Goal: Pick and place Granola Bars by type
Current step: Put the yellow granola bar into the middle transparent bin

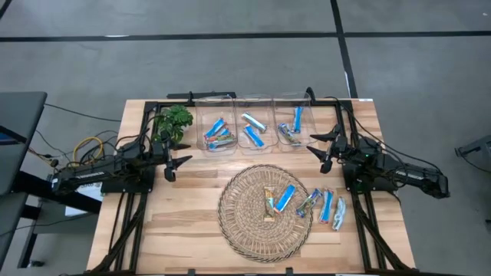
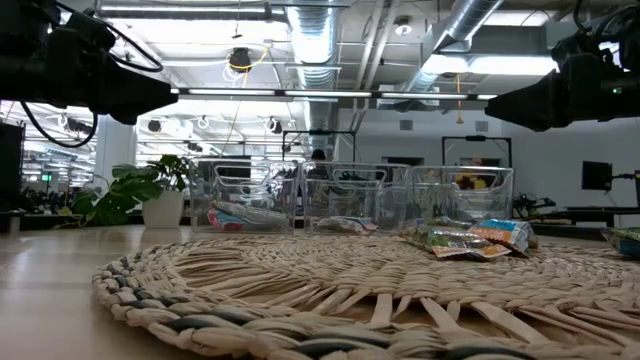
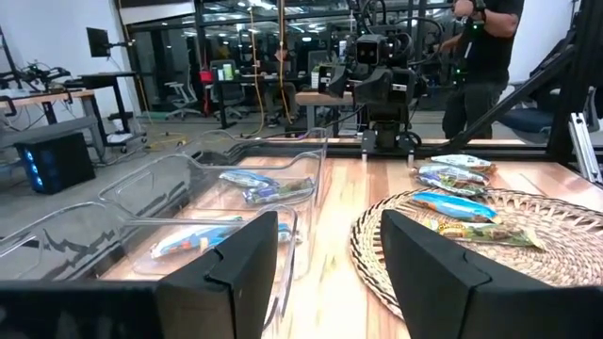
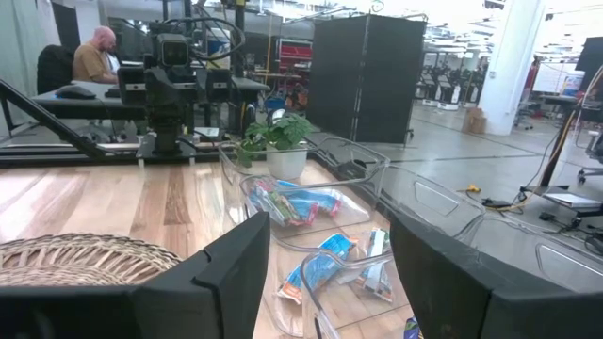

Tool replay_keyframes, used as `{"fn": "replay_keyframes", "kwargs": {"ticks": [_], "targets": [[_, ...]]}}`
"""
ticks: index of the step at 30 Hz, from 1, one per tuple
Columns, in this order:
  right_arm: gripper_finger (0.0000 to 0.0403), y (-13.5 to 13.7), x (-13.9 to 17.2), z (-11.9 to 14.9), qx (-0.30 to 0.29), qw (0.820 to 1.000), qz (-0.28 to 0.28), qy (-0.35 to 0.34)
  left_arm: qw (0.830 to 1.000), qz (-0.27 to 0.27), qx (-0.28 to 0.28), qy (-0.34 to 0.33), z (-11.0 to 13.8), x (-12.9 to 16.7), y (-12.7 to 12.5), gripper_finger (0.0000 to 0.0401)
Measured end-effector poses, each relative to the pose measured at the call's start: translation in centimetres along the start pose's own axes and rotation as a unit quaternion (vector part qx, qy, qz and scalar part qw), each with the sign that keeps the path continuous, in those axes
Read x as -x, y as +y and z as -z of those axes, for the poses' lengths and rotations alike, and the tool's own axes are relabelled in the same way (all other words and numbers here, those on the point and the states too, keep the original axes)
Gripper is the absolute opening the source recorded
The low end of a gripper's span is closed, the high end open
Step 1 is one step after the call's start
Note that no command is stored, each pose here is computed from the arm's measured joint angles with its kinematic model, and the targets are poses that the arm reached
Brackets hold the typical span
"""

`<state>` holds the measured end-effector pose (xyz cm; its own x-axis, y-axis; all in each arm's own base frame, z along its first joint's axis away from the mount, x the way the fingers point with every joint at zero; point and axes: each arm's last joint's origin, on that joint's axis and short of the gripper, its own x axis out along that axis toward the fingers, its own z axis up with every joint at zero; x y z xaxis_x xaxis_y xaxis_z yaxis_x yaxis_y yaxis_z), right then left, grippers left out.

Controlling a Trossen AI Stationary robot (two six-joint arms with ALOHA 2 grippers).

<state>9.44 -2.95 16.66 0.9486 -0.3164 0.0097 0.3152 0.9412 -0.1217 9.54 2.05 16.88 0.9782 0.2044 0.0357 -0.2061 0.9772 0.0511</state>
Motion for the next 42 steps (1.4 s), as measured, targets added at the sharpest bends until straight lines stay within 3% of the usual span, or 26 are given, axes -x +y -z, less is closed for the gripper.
{"fn": "replay_keyframes", "kwargs": {"ticks": [17,20,22,24,28,30,32,37,42], "targets": [[0.0215,0.0,0.0,0.0,-0.005,1.000,0.000,0.000,1.000,0.000,0.004,0.000,0.0,0.0,0.0,0.0183],[0.0215,0.0,0.0,-0.1,-0.105,0.994,-0.003,-0.004,1.000,0.000,0.002,0.000,0.0,0.0,0.0,0.0183],[0.0215,0.0,0.0,-0.1,-0.221,0.975,-0.004,-0.001,1.000,0.001,-0.001,0.000,0.0,0.0,0.0,0.0183],[0.0215,0.0,0.1,-0.4,-0.332,0.943,-0.002,0.013,1.000,0.000,-0.001,0.000,0.0,0.0,0.0,0.0183],[0.0215,-0.2,0.2,-1.7,-0.530,0.847,0.011,0.026,1.000,0.000,-0.001,0.000,0.0,0.0,0.0,0.0183],[0.0215,-0.2,0.1,-2.4,-0.597,0.801,0.016,0.053,1.000,0.001,-0.002,0.000,0.0,0.0,0.0,0.0183],[0.0215,-0.1,-0.1,-3.4,-0.617,0.784,0.022,0.074,1.000,0.000,-0.002,0.000,0.0,0.0,0.0,0.0183],[0.0215,0.2,-1.4,-5.6,-0.580,0.803,0.034,0.135,1.000,0.000,-0.002,0.000,0.0,0.0,0.0,0.0183],[0.0215,1.2,-3.5,-8.6,-0.470,0.865,-0.014,0.174,1.000,0.000,-0.003,0.000,0.0,0.0,0.0,0.0183]]}}
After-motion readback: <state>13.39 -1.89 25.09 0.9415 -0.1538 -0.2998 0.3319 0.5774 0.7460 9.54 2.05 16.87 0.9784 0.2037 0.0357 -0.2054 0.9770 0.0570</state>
